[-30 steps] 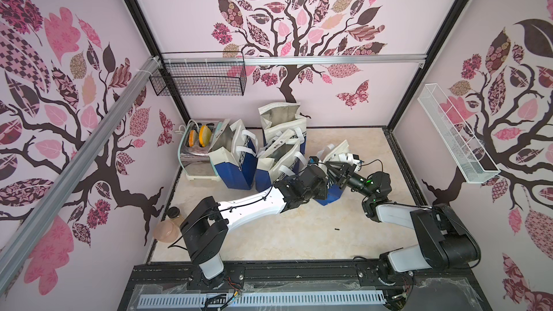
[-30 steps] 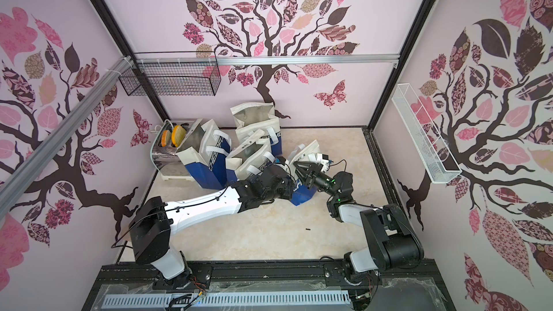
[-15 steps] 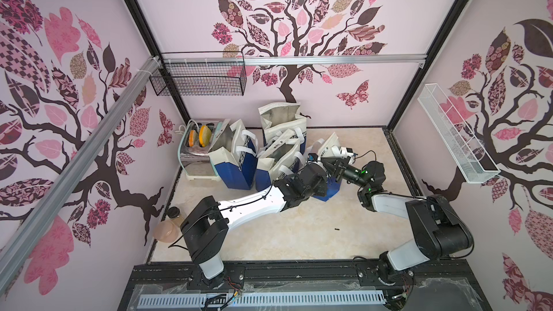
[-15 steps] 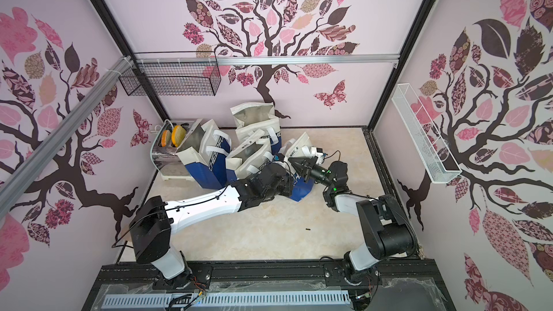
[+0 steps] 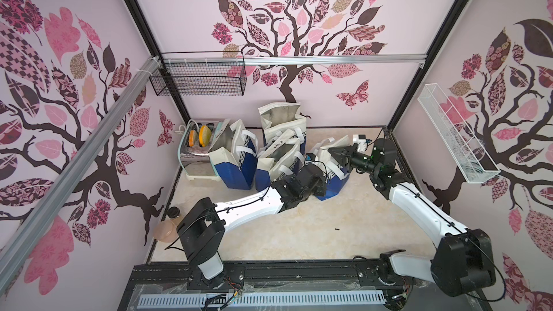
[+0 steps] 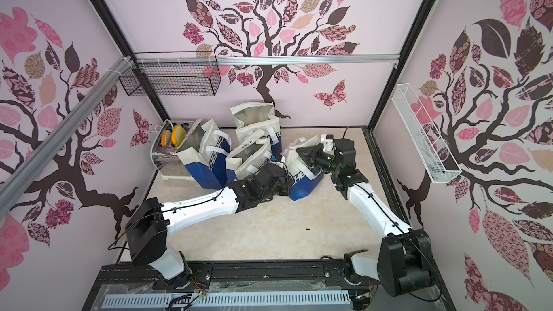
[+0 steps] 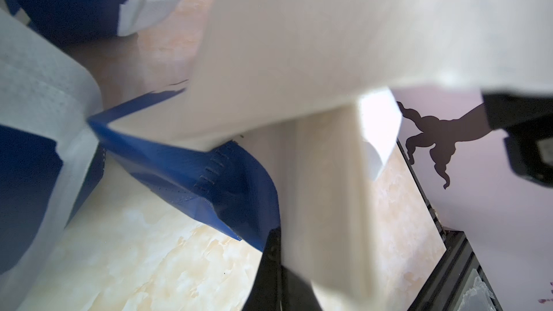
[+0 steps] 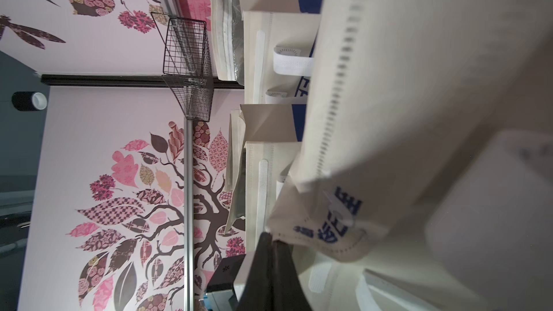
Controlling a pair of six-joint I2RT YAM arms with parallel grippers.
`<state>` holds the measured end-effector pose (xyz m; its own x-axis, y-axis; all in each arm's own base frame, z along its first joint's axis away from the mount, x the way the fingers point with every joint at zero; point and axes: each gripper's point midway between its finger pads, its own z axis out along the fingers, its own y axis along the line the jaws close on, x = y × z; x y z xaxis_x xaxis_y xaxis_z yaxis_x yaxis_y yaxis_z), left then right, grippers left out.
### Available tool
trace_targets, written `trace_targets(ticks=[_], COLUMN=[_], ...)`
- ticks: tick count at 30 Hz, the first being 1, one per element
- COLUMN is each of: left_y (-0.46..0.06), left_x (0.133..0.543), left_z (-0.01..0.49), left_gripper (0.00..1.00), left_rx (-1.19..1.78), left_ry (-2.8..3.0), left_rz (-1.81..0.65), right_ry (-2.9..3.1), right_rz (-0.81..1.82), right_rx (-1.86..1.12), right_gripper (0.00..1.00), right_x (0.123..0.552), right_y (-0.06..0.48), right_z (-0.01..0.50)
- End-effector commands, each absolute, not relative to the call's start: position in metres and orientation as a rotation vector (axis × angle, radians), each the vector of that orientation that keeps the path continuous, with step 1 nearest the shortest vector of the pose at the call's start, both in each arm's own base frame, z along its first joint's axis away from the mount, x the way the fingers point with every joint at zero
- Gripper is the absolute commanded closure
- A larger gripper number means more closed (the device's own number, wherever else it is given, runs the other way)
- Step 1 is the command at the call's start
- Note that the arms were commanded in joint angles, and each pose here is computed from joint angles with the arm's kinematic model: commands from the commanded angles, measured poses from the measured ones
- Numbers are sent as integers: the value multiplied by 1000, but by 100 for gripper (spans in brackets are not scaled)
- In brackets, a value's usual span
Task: Open the takeout bag
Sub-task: Open the takeout bag at the center of the board.
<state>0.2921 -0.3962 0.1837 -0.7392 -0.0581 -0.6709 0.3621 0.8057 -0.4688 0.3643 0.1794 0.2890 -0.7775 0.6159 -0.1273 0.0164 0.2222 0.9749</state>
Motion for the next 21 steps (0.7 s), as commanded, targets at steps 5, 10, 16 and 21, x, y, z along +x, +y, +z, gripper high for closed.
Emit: trace_targets(ticks=[5,10,16,21], left_y=[-367,-363,-363,-366], left_x=[257,256,256,258], left_z=[116,109,107,109], left_gripper=[100,100,100,100], left_rx=[259,260,284,320], left_ry=[2540,2569,2588,2584], left_rz=[-614,-570,-534,-506], right_ry=[1924,1975,2052,2158], right_rz=[1239,1036,860,699], right_rx=[506,474,400,371], right_gripper=[100,100,100,100], right_x=[378,375,372,370], right_y=[139,122,117,118], right_z=[346,358,368,358])
